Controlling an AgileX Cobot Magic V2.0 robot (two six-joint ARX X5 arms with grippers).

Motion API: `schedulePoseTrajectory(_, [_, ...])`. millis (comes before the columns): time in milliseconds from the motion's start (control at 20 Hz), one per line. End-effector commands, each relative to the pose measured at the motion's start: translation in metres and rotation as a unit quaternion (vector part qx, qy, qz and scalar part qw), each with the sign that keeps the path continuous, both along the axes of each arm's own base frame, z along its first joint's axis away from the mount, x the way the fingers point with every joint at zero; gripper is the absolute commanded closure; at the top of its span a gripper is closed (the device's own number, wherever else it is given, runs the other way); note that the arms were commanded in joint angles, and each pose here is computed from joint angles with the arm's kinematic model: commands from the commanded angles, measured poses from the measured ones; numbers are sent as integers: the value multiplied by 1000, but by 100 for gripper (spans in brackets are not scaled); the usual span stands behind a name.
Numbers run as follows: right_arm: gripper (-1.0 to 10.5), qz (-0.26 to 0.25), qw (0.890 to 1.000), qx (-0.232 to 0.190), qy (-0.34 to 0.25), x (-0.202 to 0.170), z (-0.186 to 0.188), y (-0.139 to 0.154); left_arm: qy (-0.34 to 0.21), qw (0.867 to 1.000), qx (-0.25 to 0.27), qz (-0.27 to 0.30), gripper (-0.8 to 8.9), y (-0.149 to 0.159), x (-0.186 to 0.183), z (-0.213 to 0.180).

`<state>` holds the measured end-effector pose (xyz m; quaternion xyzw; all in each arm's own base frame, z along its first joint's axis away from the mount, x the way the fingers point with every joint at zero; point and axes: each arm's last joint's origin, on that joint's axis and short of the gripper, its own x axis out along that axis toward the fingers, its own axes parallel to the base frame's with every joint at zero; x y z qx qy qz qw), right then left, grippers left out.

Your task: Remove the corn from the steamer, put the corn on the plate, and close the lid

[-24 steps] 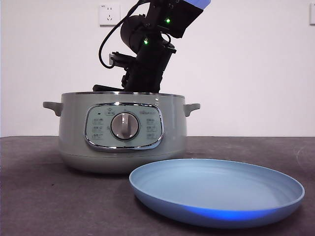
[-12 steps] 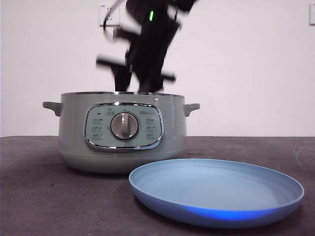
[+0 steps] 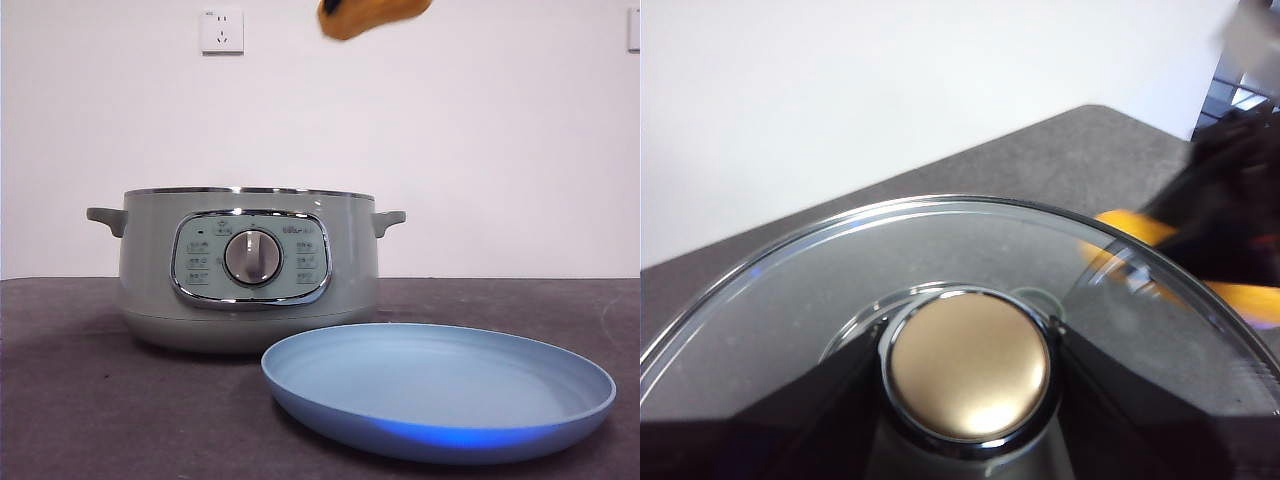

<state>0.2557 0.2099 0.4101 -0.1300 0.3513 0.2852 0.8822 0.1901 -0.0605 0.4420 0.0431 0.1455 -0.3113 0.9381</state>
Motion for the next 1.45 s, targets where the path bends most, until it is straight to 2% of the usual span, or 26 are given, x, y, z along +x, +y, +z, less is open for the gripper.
schedulePoseTrajectory(50, [963,-3,1000,-25,6,-8,-10,-7,-15,1000,-11,-3,820,-4,15,3])
schedulePoseTrajectory(300, [963,-17,999,-20,25,-28,-60,-24,5,1000,-7,-18,820,-20,46,-13])
schedulePoseTrajectory(500, [963,-32,998,-15,60,-40,-139,-33,9,1000,-5,-21,820,-26,56,-18])
schedulePoseTrajectory(700, [963,-24,996,19,79,-44,-202,-34,6,1000,-6,-26,820,-28,55,-18])
schedulePoseTrajectory(1150, [962,-28,992,-19,122,-30,-271,-22,6,1000,-5,-26,820,-29,55,-18])
schedulePoseTrajectory(1200, [936,-28,991,-24,127,-30,-275,-22,6,1000,-5,-26,820,-29,55,-18])
schedulePoseTrajectory(1250, [859,-28,991,-26,129,-30,-275,-22,6,1000,-5,-26,820,-29,55,-18])
schedulePoseTrajectory(1400, [474,-27,993,-16,118,-31,-267,-23,1,1000,-5,-26,820,-29,56,-17])
schedulePoseTrajectory(1450, [392,-30,994,-13,109,-33,-260,-24,-1,1000,-5,-26,820,-29,57,-18])
